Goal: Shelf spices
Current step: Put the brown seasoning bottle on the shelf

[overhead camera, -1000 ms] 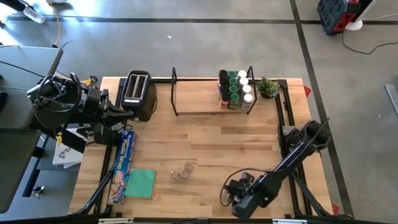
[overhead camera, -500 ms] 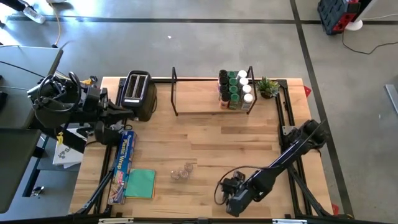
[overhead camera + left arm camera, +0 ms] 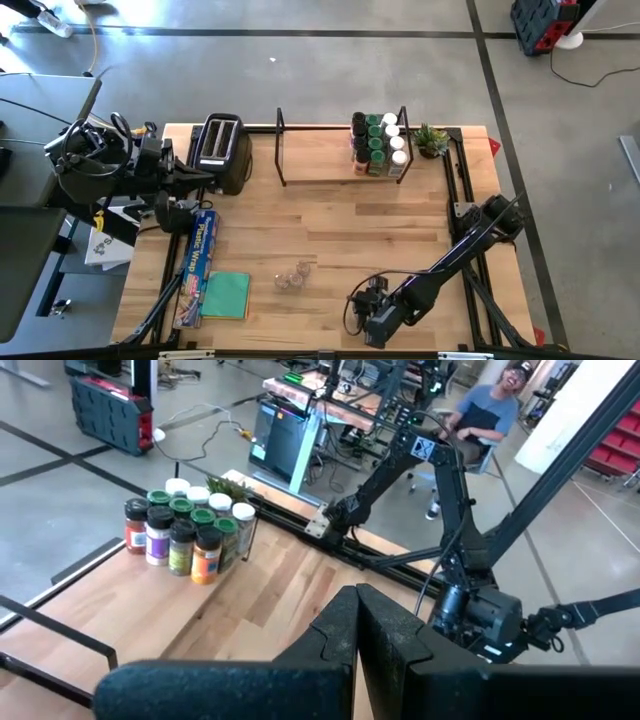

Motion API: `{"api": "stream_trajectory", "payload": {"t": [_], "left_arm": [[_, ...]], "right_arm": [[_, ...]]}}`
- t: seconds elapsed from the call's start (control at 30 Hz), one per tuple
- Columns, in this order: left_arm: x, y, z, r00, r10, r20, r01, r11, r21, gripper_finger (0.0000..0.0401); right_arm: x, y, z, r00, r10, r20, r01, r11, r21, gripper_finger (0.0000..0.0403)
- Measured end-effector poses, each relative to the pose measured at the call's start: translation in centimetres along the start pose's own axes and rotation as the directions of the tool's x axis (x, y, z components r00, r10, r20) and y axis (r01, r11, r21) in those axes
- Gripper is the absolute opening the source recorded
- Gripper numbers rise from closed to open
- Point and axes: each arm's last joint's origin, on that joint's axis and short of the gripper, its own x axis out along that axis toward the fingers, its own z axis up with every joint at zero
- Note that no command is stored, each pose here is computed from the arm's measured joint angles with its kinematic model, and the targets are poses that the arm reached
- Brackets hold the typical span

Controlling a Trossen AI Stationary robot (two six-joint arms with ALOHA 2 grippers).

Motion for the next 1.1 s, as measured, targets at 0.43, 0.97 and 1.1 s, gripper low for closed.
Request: {"api": "stream_trajectory", "payload": {"t": [0.43, 0.97, 1.1], "left_arm": [[0.0, -0.1, -0.1, 0.999, -0.030, -0.028, 0.030, 1.000, -0.003, 0.0003], [0.1, -0.3, -0.2, 0.998, -0.039, -0.039, 0.037, 0.998, -0.046, 0.0003], [0.1, -0.3, -0.2, 0.998, -0.039, -0.039, 0.037, 0.997, -0.061, 0.0003]], "right_arm": [[1.4, -0.2, 0.0, 1.000, -0.019, 0.014, 0.020, 0.998, -0.065, 0.0253], [1.7, -0.2, 0.5, 0.999, -0.002, 0.038, 0.007, 0.992, -0.123, 0.0169], [1.7, -0.2, 0.5, 0.999, -0.001, 0.037, 0.006, 0.991, -0.131, 0.0161]]}}
